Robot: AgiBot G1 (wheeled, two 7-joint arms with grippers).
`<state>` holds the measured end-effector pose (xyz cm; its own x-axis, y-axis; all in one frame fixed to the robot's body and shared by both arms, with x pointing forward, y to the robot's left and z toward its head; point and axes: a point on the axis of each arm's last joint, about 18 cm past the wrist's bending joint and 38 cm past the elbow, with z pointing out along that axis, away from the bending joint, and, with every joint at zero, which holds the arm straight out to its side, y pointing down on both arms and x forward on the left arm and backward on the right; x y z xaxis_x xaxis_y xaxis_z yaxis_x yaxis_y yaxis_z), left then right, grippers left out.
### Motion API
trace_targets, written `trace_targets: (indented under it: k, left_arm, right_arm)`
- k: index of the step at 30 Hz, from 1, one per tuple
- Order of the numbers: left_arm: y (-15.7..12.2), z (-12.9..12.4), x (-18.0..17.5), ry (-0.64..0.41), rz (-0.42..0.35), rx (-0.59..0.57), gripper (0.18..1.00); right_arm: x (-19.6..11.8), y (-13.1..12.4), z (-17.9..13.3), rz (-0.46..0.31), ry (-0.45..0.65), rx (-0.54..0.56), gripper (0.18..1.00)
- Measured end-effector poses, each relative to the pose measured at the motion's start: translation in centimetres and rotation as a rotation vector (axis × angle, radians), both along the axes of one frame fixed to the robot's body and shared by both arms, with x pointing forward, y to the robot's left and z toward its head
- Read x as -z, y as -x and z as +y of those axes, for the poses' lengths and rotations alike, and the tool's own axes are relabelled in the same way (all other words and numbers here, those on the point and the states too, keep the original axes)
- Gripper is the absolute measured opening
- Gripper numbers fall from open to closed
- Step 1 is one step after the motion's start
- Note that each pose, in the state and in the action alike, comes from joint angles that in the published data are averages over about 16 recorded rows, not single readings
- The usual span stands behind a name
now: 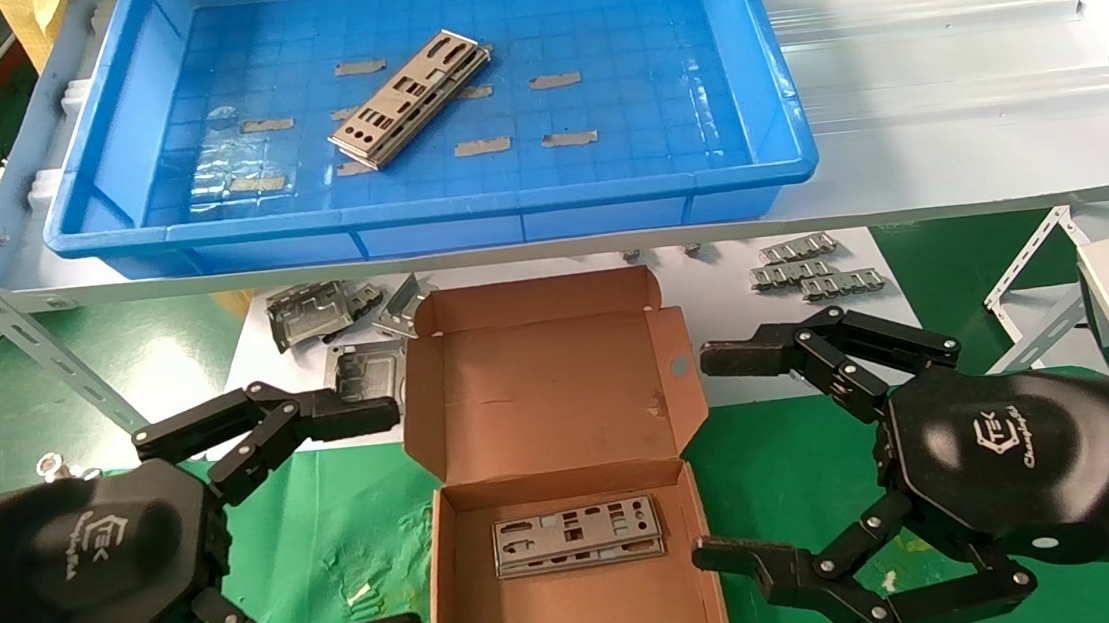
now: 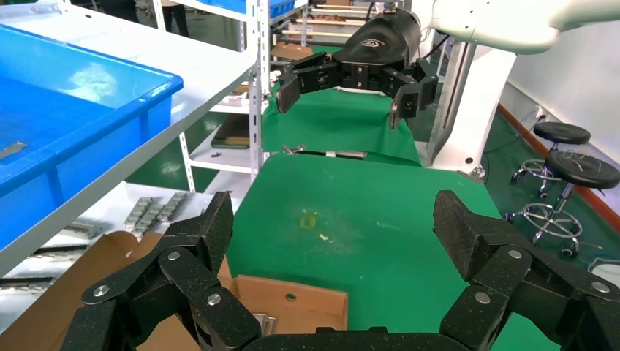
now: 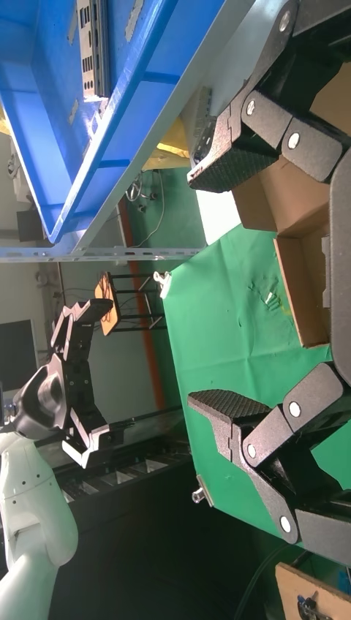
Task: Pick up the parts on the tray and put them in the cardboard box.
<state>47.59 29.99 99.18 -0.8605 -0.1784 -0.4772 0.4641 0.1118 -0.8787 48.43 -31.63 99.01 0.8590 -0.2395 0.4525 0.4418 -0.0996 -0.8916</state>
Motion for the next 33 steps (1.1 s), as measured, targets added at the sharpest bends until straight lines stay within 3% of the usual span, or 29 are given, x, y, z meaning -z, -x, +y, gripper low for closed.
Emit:
trace_targets:
  k: [33]
  left_arm:
    - [0.0,0.0,0.0,0.0,0.0,0.0,1.001]
  right_arm:
    - [0.0,0.0,0.0,0.0,0.0,0.0,0.994]
